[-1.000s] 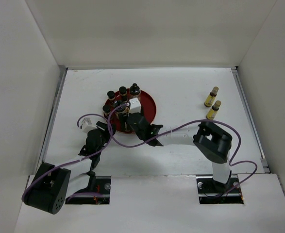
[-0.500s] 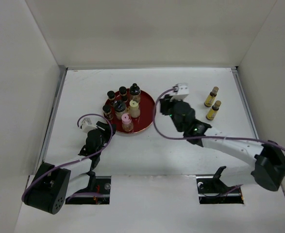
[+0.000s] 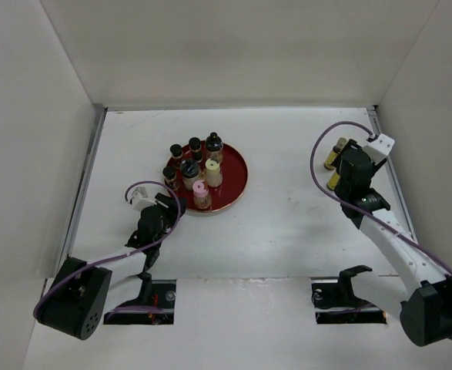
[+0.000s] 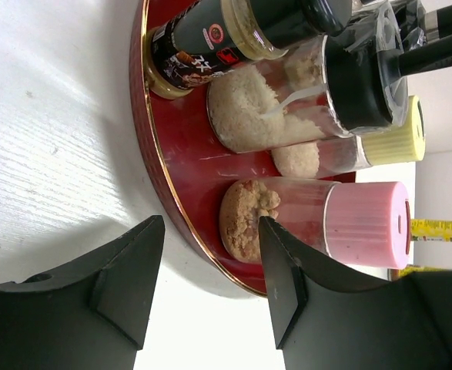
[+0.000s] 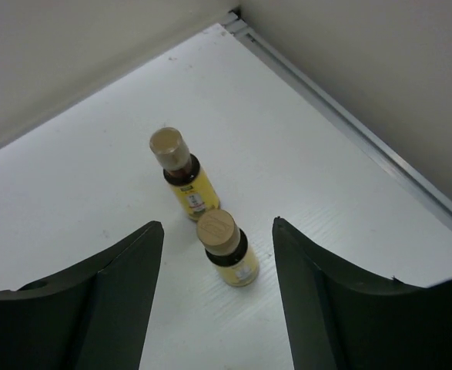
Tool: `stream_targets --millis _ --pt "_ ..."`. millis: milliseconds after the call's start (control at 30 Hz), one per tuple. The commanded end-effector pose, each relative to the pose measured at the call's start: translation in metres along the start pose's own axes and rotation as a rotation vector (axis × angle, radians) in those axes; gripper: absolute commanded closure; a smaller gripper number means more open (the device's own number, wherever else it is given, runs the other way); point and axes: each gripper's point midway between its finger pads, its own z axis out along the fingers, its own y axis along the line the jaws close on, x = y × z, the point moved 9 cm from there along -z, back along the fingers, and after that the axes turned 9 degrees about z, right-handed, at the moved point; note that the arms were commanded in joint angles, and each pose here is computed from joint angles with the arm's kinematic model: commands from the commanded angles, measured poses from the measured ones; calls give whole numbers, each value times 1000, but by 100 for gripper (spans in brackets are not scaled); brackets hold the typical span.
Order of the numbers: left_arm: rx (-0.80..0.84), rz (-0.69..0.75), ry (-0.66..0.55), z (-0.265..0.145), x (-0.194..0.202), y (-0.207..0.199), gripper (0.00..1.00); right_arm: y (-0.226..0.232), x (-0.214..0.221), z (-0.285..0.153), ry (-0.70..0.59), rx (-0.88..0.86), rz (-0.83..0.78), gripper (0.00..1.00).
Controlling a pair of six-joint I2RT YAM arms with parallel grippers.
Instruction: Organize the condiment bottles
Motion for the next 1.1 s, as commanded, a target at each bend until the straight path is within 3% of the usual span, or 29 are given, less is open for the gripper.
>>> stream_targets --millis 0,200,900,1067 --pt "48 -8 -61 0 -9 -10 50 3 3 8 60 -31 -10 34" --pt "51 -6 -64 0 -9 -10 50 10 15 27 110 -68 -6 33" --pt "46 -10 -53 1 -8 -9 49 9 34 70 155 33 -38 45" --pt "46 -6 -57 1 -8 -9 49 7 37 73 160 49 -49 56"
